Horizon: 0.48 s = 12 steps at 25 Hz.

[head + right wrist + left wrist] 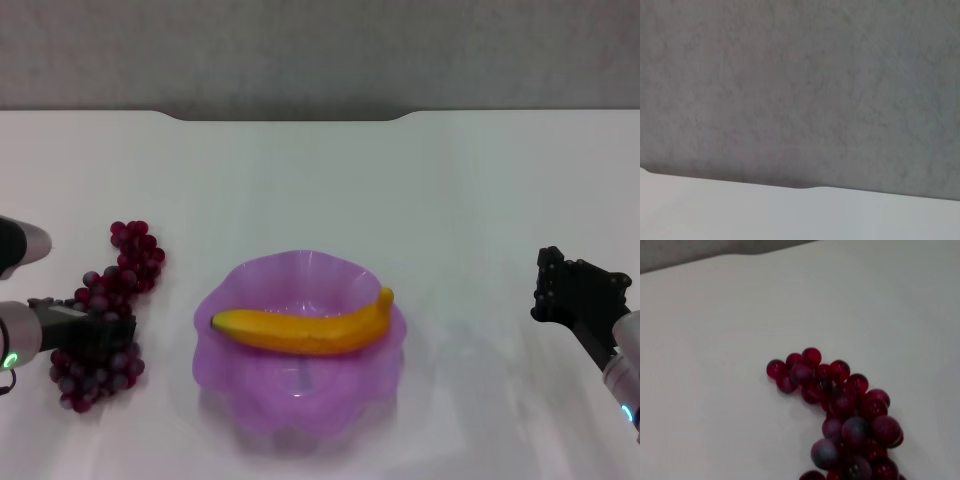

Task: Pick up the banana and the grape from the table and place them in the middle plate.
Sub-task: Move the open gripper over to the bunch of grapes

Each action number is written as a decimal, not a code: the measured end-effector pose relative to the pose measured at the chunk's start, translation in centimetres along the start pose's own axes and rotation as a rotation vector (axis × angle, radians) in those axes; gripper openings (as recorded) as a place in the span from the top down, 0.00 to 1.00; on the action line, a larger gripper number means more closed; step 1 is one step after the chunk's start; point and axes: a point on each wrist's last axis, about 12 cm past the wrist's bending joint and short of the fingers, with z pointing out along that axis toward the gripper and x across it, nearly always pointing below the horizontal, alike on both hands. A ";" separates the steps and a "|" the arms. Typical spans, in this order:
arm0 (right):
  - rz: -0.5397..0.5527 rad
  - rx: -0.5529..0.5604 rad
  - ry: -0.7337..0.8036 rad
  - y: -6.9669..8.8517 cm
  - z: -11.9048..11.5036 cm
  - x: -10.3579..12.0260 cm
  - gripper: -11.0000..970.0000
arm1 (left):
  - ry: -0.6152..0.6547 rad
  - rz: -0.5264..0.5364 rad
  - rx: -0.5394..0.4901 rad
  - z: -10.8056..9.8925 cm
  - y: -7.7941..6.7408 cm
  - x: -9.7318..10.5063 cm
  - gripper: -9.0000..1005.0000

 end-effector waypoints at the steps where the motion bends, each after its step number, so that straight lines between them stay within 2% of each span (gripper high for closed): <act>1: 0.000 0.000 0.000 0.0 0.0 0.0 0.96 | 0.004 -0.001 -0.001 0.1 0.0 0.1 0.13; 12: -0.003 0.002 0.005 -0.1 0.0 0.1 0.96 | 0.002 0.000 -0.013 0.4 0.0 0.2 0.14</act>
